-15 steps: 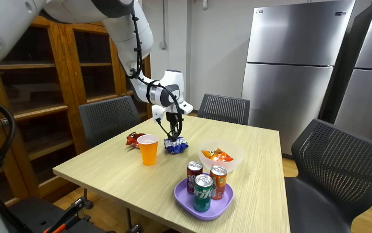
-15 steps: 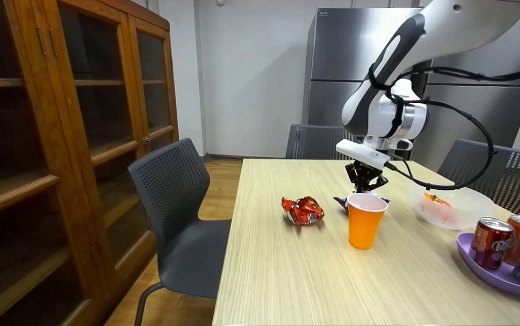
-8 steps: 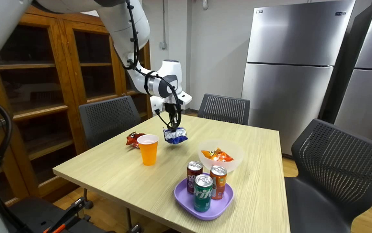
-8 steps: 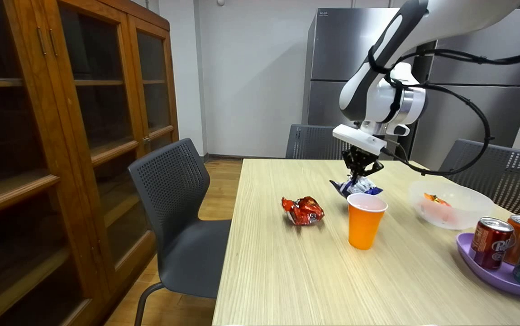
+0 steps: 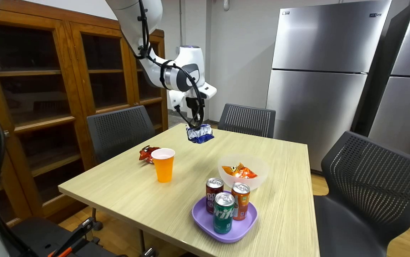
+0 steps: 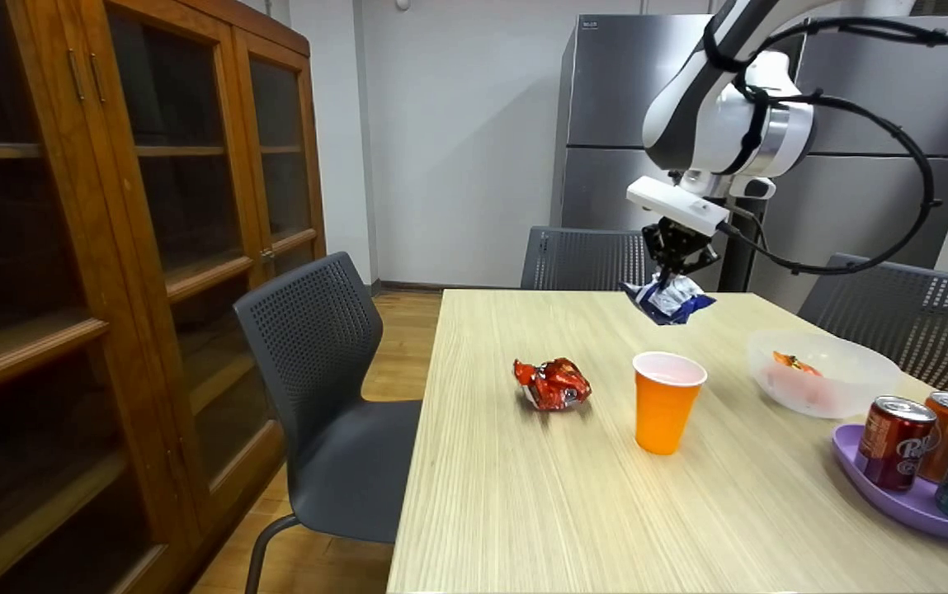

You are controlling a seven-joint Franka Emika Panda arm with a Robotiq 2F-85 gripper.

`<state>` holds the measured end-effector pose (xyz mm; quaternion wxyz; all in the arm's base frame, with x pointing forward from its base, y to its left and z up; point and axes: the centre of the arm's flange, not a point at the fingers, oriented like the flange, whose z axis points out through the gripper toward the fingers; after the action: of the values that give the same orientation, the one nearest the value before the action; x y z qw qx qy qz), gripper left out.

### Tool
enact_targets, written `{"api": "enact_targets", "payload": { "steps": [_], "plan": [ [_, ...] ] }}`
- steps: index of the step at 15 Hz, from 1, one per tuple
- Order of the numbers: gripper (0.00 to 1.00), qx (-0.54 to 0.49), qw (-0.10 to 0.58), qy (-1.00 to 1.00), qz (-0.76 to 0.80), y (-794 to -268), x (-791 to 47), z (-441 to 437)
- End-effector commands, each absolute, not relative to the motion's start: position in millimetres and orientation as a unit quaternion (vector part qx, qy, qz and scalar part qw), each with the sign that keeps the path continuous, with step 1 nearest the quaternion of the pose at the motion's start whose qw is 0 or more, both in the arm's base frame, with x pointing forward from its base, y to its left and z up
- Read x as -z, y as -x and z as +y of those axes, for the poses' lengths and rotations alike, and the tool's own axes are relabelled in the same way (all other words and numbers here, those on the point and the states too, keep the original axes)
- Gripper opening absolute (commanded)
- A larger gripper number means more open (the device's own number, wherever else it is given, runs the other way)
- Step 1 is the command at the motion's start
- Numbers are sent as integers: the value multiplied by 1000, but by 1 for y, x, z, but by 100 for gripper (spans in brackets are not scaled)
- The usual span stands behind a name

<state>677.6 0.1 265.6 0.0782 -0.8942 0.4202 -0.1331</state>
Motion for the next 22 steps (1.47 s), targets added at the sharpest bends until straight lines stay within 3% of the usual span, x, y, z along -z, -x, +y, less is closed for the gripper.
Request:
{"api": "enact_targets", "payload": {
  "steps": [1, 14, 22],
  "plan": [
    [0, 153, 77, 883, 437, -647, -292, -18],
    [0, 147, 39, 820, 552, -585, -275, -133],
    [0, 131, 32, 784, 606, -581, -254, -176]
  ]
}}
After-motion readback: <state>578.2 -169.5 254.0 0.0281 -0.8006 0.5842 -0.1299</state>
